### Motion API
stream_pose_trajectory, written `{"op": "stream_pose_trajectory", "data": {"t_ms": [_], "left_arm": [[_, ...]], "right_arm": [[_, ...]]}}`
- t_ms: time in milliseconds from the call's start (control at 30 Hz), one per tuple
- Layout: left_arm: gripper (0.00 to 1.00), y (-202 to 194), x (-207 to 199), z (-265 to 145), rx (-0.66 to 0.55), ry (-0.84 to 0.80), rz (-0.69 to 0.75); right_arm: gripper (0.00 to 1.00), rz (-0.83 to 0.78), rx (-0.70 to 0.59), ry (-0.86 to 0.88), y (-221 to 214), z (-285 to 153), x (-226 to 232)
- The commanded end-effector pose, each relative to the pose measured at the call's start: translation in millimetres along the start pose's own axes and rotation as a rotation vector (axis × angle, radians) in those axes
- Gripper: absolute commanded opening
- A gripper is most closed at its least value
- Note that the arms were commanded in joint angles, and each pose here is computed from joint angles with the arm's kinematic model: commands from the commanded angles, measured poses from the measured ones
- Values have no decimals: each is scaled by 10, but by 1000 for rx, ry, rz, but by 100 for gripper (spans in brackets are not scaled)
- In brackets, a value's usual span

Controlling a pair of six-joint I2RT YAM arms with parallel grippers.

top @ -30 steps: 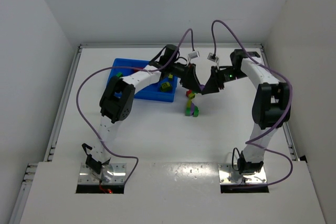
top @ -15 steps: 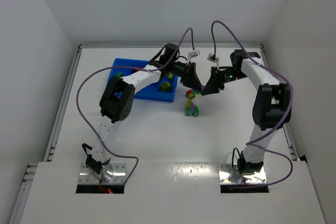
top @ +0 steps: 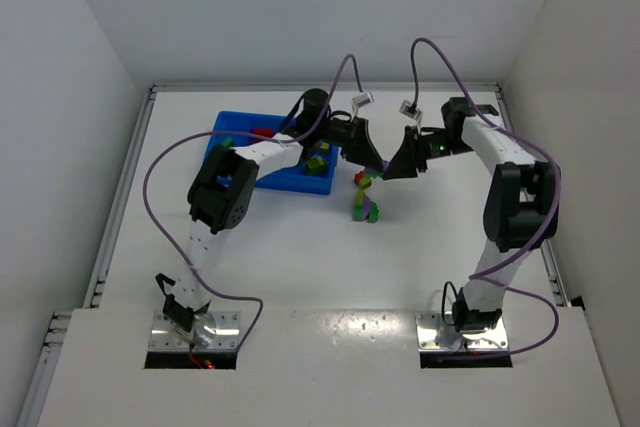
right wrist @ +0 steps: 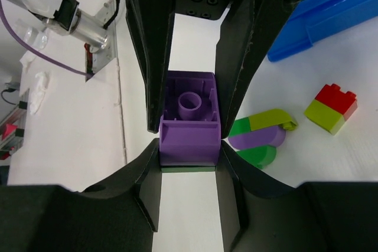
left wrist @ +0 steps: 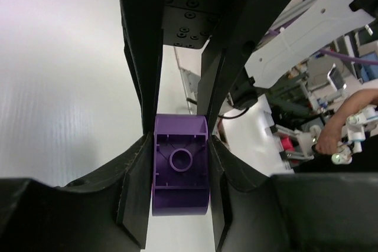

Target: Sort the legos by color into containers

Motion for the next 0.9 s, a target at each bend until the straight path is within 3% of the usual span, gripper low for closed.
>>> {"op": "stream_pose_trajectory", "data": {"t_ms": [0,200,533,600,633,667,733,800,833,867], "left_arm": [[0,549,-357,-394,-251,8,78],[0,720,-434,-552,-332,17,124],[0,782,-347,-844,-345,153,213],[0,765,-318,-985,-343,224,181],[0,808,-257,-1109,-358,286,240],[0,743,-184,-1186,-349,336,178],[0,769,-205,-1399,-342,434,264],[0,638,-73,-1578,-325,613,197],[0,683,-181,-1657,-304,683,297],[0,592,-77,-1774,-312,802,274]], "right_arm": [[2,-62,-32,32,60,22,175],[2,-48,23,21,-123,18,205],[3,-30,65,11,-275,18,225],[13,-50,61,5,-201,7,185],[40,-41,61,4,-188,11,155],[50,-54,55,-4,-107,-8,144],[65,-49,47,-15,-37,-11,89],[65,-72,32,-36,82,-16,-14],[66,-67,24,-45,109,-14,-43],[66,-23,37,-86,137,-32,-98]]}}
Point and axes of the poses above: each gripper's point midway between its finger pads, its own z axis out along the fingers, its own x axis along the line the jaws close on, y = z × x, the point moved 3 cm from there along -z, back along the fingers, and after that the axes turned 3 degrees about -z, right-handed, at the moved point
